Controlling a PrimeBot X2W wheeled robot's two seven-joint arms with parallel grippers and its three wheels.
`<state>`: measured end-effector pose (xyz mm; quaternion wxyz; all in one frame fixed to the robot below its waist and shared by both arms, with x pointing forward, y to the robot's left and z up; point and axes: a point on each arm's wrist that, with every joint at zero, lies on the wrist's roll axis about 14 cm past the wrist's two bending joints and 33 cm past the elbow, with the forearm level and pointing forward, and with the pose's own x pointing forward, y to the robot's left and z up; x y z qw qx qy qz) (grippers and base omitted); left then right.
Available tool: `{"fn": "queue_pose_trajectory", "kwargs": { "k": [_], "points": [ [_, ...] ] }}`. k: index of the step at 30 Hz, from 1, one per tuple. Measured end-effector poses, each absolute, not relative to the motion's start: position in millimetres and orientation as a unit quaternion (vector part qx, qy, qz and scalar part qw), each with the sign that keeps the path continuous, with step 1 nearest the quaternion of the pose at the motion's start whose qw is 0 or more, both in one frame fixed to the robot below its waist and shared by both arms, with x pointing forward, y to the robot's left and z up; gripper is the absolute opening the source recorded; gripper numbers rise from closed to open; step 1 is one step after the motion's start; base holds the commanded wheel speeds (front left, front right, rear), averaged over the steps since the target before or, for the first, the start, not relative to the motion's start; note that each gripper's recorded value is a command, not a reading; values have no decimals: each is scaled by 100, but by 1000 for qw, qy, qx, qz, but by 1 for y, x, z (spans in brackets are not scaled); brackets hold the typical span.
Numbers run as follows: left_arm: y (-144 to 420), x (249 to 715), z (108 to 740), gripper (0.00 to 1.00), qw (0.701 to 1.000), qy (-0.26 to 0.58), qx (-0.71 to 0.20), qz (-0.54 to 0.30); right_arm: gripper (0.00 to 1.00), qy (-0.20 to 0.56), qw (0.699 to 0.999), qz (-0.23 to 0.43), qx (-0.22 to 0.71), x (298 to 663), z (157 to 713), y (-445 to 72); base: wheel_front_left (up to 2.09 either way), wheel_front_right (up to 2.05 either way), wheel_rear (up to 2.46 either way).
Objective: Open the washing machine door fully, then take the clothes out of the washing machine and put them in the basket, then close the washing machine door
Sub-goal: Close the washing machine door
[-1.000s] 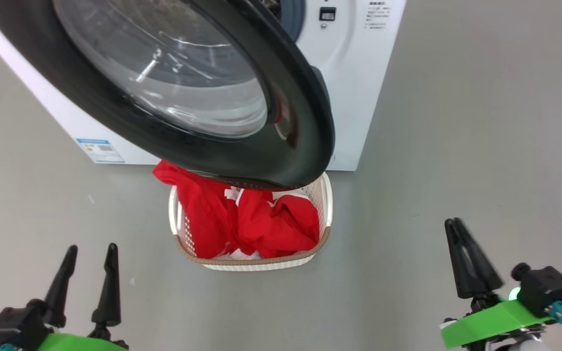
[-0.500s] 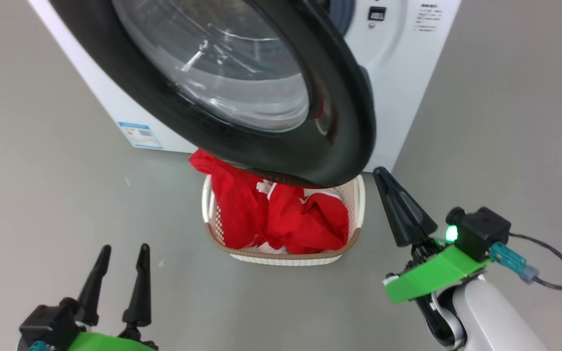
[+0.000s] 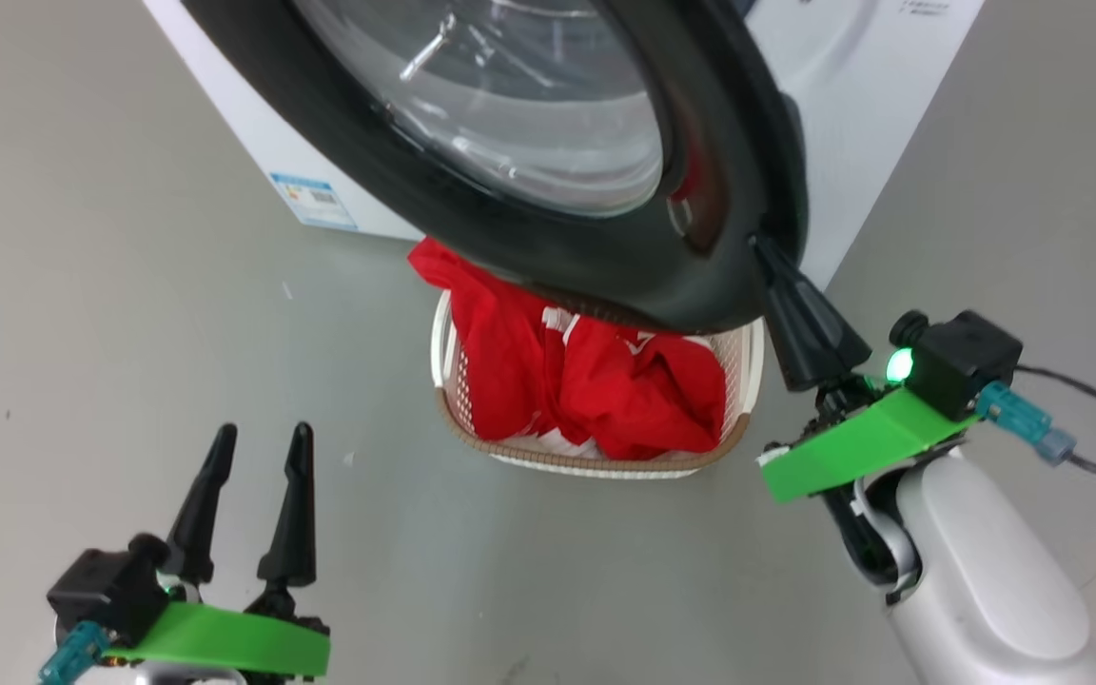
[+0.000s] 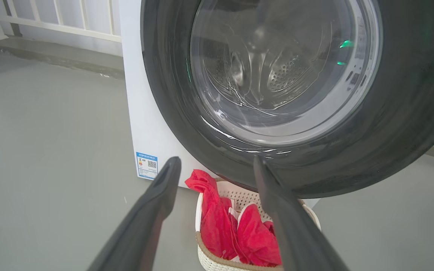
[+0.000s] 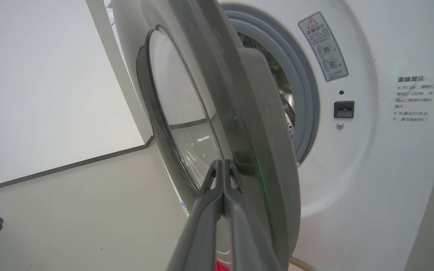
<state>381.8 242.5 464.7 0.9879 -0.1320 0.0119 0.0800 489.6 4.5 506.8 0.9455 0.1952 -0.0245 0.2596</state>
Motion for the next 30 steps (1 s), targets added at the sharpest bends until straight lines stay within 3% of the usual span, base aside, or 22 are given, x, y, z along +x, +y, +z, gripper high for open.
{"fn": "queue_pose_trajectory", "kwargs": {
  "k": [30],
  "points": [
    [236, 424, 450, 100, 988, 23, -135, 70, 0, -78, 956, 179, 218, 609, 502, -19, 0, 0, 0]
  ]
}}
